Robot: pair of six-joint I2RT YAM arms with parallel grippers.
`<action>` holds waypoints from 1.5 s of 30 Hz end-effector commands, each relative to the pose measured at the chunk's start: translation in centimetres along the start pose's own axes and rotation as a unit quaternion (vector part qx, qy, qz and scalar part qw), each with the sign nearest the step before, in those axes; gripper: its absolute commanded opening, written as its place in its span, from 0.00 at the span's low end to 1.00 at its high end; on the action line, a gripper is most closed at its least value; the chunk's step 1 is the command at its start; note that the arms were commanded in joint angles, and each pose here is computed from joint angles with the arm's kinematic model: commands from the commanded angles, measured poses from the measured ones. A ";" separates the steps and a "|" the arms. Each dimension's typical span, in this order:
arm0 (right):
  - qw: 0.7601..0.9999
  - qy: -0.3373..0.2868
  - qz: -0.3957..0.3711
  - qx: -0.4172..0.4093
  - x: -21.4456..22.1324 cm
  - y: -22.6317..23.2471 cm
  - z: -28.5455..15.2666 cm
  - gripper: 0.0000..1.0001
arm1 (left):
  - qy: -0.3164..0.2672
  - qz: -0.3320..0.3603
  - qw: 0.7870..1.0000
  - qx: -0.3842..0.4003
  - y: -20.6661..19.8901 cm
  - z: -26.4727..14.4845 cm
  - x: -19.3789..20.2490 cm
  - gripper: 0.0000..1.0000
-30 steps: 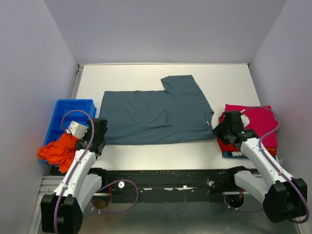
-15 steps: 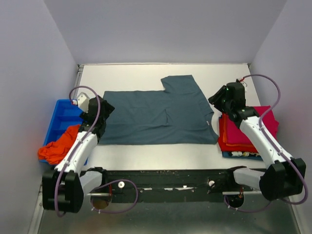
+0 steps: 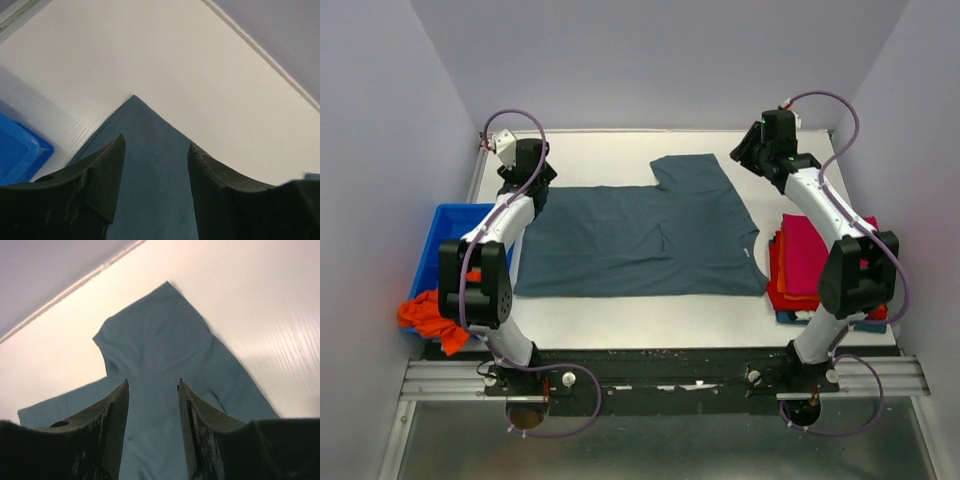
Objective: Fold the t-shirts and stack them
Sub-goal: Fold the flattened tshirt in 1/3 of the way, then grap the side of the flattened tshirt furthest away from the robot with both arms
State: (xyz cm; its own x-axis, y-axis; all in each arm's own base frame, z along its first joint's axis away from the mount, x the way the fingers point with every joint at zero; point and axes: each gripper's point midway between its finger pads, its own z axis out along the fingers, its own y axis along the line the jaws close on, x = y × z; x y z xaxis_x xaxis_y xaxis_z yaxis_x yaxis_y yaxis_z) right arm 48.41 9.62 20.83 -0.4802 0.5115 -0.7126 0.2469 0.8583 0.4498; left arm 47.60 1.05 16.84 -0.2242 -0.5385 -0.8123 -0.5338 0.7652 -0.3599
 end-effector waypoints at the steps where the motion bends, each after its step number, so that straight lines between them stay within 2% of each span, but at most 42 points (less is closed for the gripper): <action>1: 0.999 0.015 -0.025 0.020 -0.6 0.3 2.8 0.52 | 0.038 0.034 0.998 -0.038 1.7 3.1 1.9 0.63; 15: 0.998 0.046 -0.035 0.002 0.7 1.5 8.7 0.51 | 0.115 0.062 0.986 -0.100 2.4 11.4 5.3 0.60; 17: 0.998 0.051 -0.036 -0.005 0.9 1.8 9.2 0.52 | 0.129 0.053 0.983 -0.123 3.9 12.5 4.9 0.59; 21: 0.998 0.061 -0.033 -0.011 1.3 2.2 10.6 0.53 | 0.154 0.049 0.976 -0.144 4.6 13.1 5.4 0.59; 28: 0.997 0.077 -0.023 0.013 1.8 1.8 13.6 0.53 | 0.211 0.065 0.966 -0.134 4.6 13.9 7.5 0.60; 33: 0.996 0.077 -0.018 0.033 1.7 1.1 16.3 0.68 | 0.241 0.062 0.961 -0.119 4.3 13.8 8.9 0.60; 37: 0.996 0.078 0.006 0.038 1.2 0.0 17.6 0.65 | 0.257 0.061 0.958 -0.113 4.2 13.8 9.8 0.58; 39: 0.996 0.082 0.017 0.035 1.3 -0.7 18.1 0.61 | 0.256 0.061 0.958 -0.112 4.3 13.7 9.8 0.53; 45: 0.995 0.084 0.026 0.047 1.6 -1.9 18.9 0.60 | 0.260 0.050 0.958 -0.110 4.5 12.8 10.8 0.49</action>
State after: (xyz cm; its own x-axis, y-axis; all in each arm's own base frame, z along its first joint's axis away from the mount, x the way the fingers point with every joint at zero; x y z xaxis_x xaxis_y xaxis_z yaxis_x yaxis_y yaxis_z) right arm 62.87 9.94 9.37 -0.5931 0.5272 -0.6085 0.3285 0.8485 0.4149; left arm 55.93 5.11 3.08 -0.5646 -0.5877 -0.5795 -0.6395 0.7553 -0.1430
